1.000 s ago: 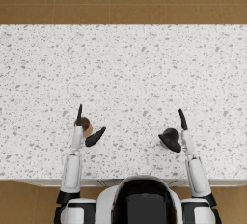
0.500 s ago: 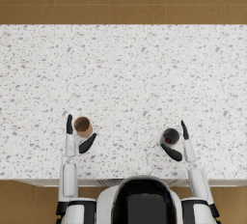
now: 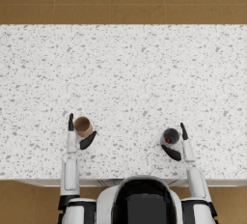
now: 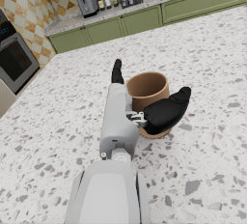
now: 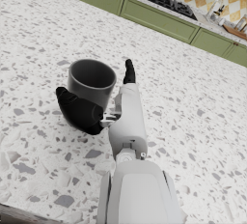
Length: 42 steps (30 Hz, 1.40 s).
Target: Pick up two cups and pour the berry on the right into the cup on the left
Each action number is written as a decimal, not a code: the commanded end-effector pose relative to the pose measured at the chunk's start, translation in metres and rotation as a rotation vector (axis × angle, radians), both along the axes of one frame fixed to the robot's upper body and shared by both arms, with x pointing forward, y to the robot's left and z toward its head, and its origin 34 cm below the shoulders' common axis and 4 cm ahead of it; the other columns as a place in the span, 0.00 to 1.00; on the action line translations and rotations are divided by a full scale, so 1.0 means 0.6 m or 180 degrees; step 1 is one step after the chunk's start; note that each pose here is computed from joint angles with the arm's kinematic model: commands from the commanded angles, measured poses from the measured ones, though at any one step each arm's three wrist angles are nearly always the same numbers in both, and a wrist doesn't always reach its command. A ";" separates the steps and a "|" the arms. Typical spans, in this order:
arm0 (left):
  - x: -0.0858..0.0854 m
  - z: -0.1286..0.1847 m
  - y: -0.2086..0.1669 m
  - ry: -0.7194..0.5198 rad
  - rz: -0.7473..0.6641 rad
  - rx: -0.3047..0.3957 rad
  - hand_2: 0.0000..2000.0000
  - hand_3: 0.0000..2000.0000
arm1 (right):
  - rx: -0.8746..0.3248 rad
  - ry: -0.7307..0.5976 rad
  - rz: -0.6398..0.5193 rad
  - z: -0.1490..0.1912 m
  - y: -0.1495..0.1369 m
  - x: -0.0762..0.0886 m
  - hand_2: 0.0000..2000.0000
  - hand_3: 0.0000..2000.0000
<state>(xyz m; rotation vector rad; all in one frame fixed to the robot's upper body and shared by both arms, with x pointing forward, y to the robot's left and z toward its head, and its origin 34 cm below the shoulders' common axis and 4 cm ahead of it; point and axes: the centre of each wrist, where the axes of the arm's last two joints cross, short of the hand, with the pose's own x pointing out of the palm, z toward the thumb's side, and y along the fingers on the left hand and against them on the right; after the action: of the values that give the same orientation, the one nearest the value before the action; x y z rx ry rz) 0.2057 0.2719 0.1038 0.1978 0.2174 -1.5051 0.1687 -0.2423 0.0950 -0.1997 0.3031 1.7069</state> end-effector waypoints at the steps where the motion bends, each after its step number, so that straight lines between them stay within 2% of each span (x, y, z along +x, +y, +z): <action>1: 0.013 -0.009 0.001 0.0058 0.0019 -0.0021 0.00 0.00 | 0.0015 0.0045 -0.0045 -0.010 -0.002 0.011 0.00 0.00; 16: 0.046 -0.042 0.002 0.0257 0.0091 -0.0077 0.00 0.00 | 0.0139 0.0278 -0.0111 -0.049 -0.002 0.040 0.00 0.00; 20: 0.039 -0.054 0.000 0.0359 0.0048 -0.0084 0.00 0.00 | 0.0160 0.0258 -0.0171 -0.051 0.001 0.044 0.00 0.00; 25: 0.039 -0.051 -0.003 0.0334 0.0057 -0.0108 0.00 0.00 | 0.0226 0.0171 -0.0088 -0.041 0.028 0.055 0.00 0.00; 26: 0.039 -0.051 -0.003 0.0333 0.0062 -0.0113 0.68 0.16 | 0.0236 0.0160 -0.0060 -0.039 0.033 0.055 0.00 0.00; 27: 0.040 -0.049 0.000 0.0327 0.0046 -0.0122 1.00 0.33 | 0.0241 0.0159 -0.0067 -0.039 0.033 0.055 0.00 0.00; 28: 0.041 -0.049 0.002 0.0340 0.0004 -0.0133 1.00 0.49 | 0.0237 0.0171 -0.0104 -0.041 0.028 0.054 0.68 0.16; 29: 0.042 -0.046 0.002 0.0323 -0.0028 -0.0138 1.00 0.64 | 0.0246 0.0218 0.0001 -0.042 0.025 0.054 1.00 0.33; 31: 0.045 -0.046 -0.002 0.0317 -0.0036 -0.0152 1.00 0.64 | 0.0268 0.0253 0.0233 -0.037 0.025 0.052 1.00 0.64; 34: 0.049 -0.037 -0.008 0.0251 -0.0053 -0.0165 1.00 0.64 | 0.0285 0.0189 0.0312 -0.024 0.027 0.053 1.00 0.64; 37: 0.048 -0.002 -0.028 -0.0010 -0.0173 -0.0159 1.00 0.64 | 0.0319 -0.0025 0.0392 0.006 0.034 0.056 1.00 0.64; 39: 0.050 0.026 -0.047 -0.0214 -0.0307 -0.0157 1.00 0.64 | 0.0362 -0.0217 0.0426 0.029 0.046 0.065 1.00 0.64; 42: 0.061 0.040 -0.072 -0.0312 -0.0470 -0.0186 1.00 0.64 | 0.0429 -0.0475 0.0457 0.061 0.059 0.081 1.00 0.64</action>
<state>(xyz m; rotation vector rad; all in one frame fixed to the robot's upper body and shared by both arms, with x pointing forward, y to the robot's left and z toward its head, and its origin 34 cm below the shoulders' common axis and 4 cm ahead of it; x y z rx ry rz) 0.2368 0.2394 0.1122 0.1964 0.1310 -1.6115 0.2090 -0.2121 0.1120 -0.1923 0.1334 1.8331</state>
